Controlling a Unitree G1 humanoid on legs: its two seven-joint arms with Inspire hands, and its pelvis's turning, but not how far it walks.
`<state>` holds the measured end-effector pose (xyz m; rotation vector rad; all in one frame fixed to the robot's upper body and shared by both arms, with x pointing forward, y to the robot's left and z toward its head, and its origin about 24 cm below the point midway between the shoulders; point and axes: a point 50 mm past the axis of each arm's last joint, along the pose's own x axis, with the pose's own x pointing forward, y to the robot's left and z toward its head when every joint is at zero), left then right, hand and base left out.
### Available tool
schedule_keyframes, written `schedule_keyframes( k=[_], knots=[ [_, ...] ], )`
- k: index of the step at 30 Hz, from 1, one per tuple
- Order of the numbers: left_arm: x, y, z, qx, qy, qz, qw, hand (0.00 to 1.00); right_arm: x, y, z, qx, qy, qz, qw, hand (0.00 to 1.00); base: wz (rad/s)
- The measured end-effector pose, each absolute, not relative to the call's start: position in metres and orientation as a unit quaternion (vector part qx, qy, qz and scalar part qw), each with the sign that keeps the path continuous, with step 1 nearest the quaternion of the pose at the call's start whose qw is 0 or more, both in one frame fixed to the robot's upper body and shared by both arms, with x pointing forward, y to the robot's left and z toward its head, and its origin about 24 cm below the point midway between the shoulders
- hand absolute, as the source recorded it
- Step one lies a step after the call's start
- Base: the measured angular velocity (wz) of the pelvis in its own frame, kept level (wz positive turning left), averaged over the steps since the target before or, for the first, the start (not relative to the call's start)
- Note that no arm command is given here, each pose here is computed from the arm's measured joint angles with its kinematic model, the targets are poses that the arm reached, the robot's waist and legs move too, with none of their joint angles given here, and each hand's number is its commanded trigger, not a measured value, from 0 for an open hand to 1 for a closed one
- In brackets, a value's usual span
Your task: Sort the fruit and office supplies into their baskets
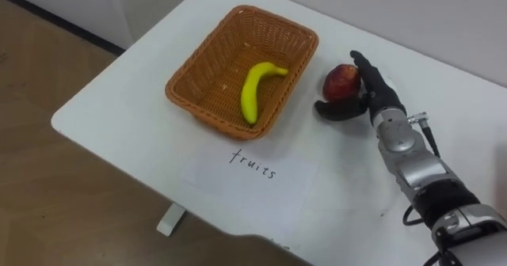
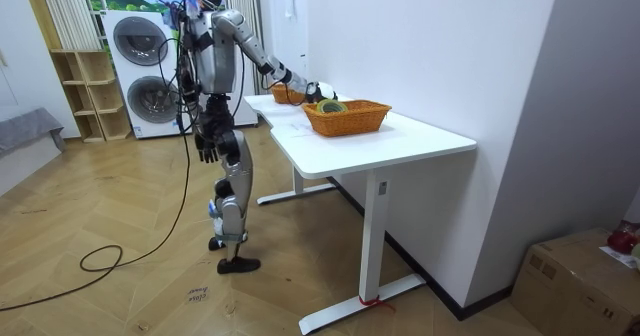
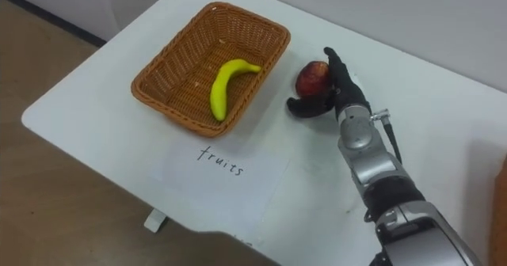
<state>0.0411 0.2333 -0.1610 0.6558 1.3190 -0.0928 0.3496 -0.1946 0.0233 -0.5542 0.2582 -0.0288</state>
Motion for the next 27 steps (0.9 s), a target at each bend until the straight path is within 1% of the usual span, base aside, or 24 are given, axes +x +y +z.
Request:
schedule_keyframes(
  k=[4,9,20,27],
  knots=[
    [0.041,0.233,-0.161,0.3,0.601,-0.043,0.739,0.0,0.351,-0.206,0.029,-0.292,0.123,-0.024,0.948,1.0,0.0],
    [0.042,0.232,-0.161,0.304,0.599,-0.047,0.739,0.0,0.351,-0.209,0.03,-0.301,0.123,-0.027,0.945,1.0,0.0],
    [0.043,0.233,-0.161,0.306,0.598,-0.046,0.74,0.0,0.351,-0.203,0.027,-0.294,0.132,-0.015,0.947,1.0,0.0],
    [0.038,0.233,-0.161,0.306,0.606,-0.045,0.733,0.0,0.351,-0.2,0.026,-0.29,0.134,-0.009,0.947,1.0,0.0]
  ],
)
